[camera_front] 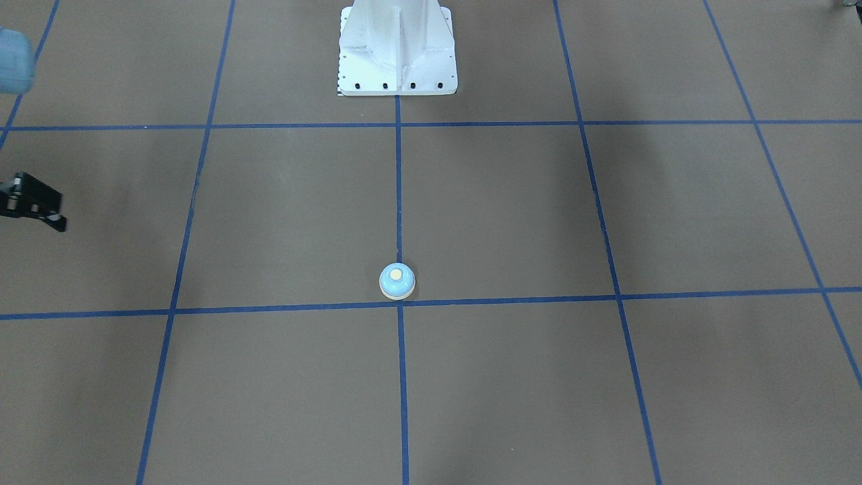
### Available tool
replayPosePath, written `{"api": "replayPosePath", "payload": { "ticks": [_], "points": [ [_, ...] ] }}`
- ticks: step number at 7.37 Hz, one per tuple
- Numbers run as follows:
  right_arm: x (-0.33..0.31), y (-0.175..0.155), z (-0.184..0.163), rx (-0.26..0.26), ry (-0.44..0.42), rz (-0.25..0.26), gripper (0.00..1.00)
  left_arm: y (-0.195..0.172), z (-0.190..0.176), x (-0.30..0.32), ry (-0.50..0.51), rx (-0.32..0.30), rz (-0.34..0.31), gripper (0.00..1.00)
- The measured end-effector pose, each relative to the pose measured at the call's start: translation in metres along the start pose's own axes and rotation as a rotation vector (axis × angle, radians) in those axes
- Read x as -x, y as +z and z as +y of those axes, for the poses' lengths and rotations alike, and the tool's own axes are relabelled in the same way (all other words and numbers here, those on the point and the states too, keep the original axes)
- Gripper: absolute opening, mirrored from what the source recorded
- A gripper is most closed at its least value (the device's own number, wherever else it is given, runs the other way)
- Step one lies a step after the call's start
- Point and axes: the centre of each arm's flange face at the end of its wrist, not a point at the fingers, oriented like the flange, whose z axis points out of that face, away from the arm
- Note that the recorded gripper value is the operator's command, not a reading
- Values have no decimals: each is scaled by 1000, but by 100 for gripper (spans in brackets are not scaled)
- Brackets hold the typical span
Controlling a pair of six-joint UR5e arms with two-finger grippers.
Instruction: Place and press bell with both arms
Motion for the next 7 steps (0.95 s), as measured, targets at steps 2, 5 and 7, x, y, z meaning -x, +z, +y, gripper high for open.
{"api": "replayPosePath", "payload": {
  "ticks": [2, 5, 7],
  "points": [
    [-86, 1, 54, 26, 10, 18, 100, 3, 11, 6, -17, 8, 1, 100],
    [-166, 11, 113, 64, 73, 39, 100, 7, 32, 17, -56, 19, 2, 100],
    [-189, 9, 126, 58, 71, 35, 100, 10, 58, 30, -105, 30, 3, 100]
  ]
}}
